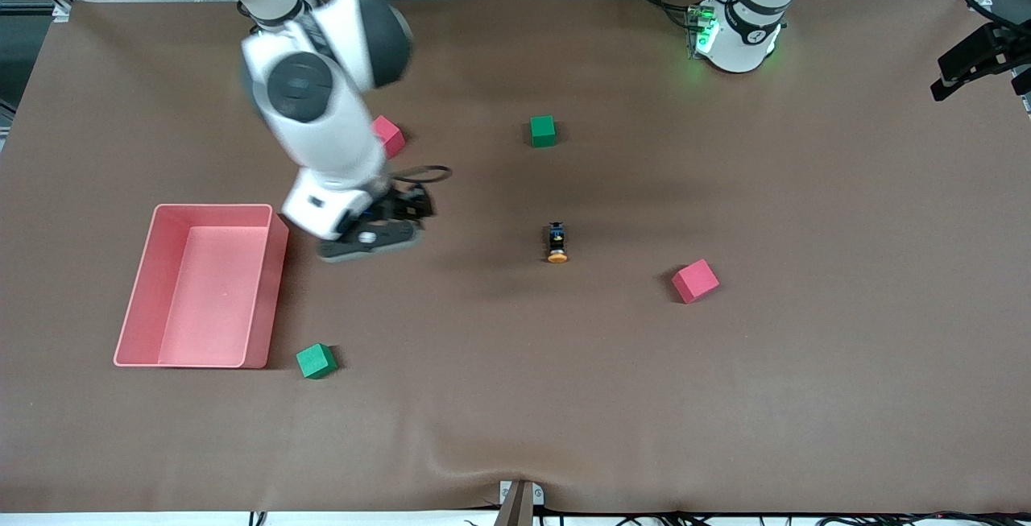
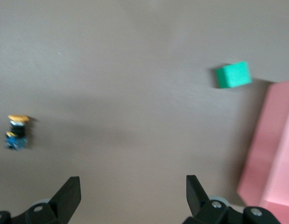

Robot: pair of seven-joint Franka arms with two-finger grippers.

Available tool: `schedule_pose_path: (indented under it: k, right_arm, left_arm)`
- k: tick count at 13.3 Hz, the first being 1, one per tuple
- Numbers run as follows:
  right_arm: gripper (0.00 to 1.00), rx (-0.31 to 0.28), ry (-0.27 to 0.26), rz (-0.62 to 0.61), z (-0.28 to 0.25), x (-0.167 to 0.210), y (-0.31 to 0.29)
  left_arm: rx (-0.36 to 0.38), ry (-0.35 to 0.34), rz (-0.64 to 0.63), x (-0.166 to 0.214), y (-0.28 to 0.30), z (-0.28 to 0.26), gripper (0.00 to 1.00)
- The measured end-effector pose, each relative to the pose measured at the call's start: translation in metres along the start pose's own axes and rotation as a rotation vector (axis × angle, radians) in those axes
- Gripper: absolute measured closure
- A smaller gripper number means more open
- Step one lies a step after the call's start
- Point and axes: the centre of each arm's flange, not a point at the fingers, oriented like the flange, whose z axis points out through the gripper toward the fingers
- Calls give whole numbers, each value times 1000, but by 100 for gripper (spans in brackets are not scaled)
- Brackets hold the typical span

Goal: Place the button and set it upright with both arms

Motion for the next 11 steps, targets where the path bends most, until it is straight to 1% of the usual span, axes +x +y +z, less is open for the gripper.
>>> schedule_pose_path:
  k: [2,7,9,11]
  right_arm:
    - [0,2,-18,-11,-22,-6,48]
    - [0,13,-27,3,-74,-30,158]
    - [0,16,-20,53,-93,-44,197]
    - [0,19,-14,134,-113,-66,251]
  left_arm:
    - [0,-6,0,2,0,6,0]
    - [0,-2,0,7,0,18,0]
    - [0,-4,2,9,1,24,0]
    - [1,-11,5,10,3,31,0]
